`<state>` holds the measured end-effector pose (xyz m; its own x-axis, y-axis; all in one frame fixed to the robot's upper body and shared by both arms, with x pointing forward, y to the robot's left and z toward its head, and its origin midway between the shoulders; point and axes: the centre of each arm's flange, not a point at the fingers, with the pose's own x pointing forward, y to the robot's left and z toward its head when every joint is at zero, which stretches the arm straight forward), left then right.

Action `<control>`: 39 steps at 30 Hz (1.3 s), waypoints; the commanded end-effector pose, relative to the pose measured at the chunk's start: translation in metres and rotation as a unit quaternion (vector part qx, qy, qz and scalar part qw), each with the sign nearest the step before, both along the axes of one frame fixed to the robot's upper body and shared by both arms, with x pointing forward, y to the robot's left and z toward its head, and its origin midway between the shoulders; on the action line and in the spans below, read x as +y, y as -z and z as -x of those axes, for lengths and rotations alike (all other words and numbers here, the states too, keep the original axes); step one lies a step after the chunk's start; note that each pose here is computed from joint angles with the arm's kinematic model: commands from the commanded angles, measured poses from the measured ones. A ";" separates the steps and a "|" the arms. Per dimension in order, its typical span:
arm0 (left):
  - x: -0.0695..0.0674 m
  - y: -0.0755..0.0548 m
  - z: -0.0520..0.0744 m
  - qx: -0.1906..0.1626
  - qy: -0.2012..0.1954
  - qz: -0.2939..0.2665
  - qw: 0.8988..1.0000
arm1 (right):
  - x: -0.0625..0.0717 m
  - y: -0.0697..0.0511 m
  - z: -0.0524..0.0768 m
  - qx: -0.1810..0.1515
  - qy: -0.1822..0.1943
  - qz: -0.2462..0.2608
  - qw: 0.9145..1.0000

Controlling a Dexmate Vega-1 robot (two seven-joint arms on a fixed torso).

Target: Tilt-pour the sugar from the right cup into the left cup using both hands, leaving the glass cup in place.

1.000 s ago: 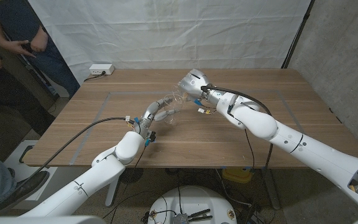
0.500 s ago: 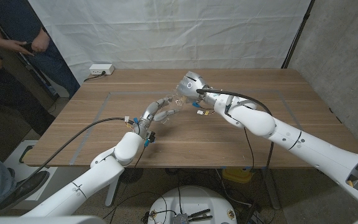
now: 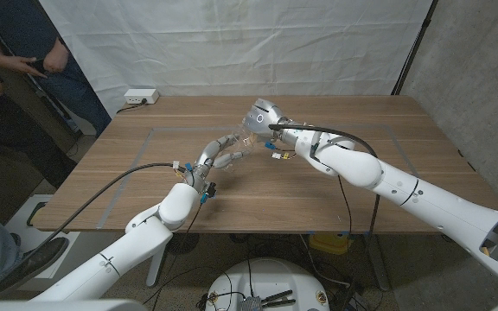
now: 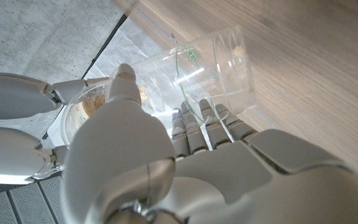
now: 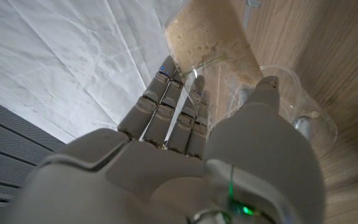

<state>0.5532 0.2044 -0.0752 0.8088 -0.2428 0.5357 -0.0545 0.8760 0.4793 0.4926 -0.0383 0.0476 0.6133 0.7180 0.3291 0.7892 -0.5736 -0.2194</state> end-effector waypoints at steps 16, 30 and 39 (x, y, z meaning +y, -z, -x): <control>-0.010 -0.005 0.000 -0.054 0.005 0.037 0.998 | 0.011 -0.011 0.009 -0.012 -0.022 0.005 1.000; -0.011 -0.001 0.003 -0.049 0.015 0.040 0.998 | 0.015 -0.016 0.009 -0.021 -0.014 0.022 0.999; -0.014 -0.002 0.001 -0.045 0.022 0.040 0.998 | 0.010 -0.017 0.015 -0.029 -0.012 0.024 0.999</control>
<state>0.5512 0.1932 -0.0736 0.7466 -0.2163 0.6292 -0.0761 0.9117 0.4037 0.4828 -0.0247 0.0627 0.5778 0.7482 0.3261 0.8142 -0.5563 -0.1663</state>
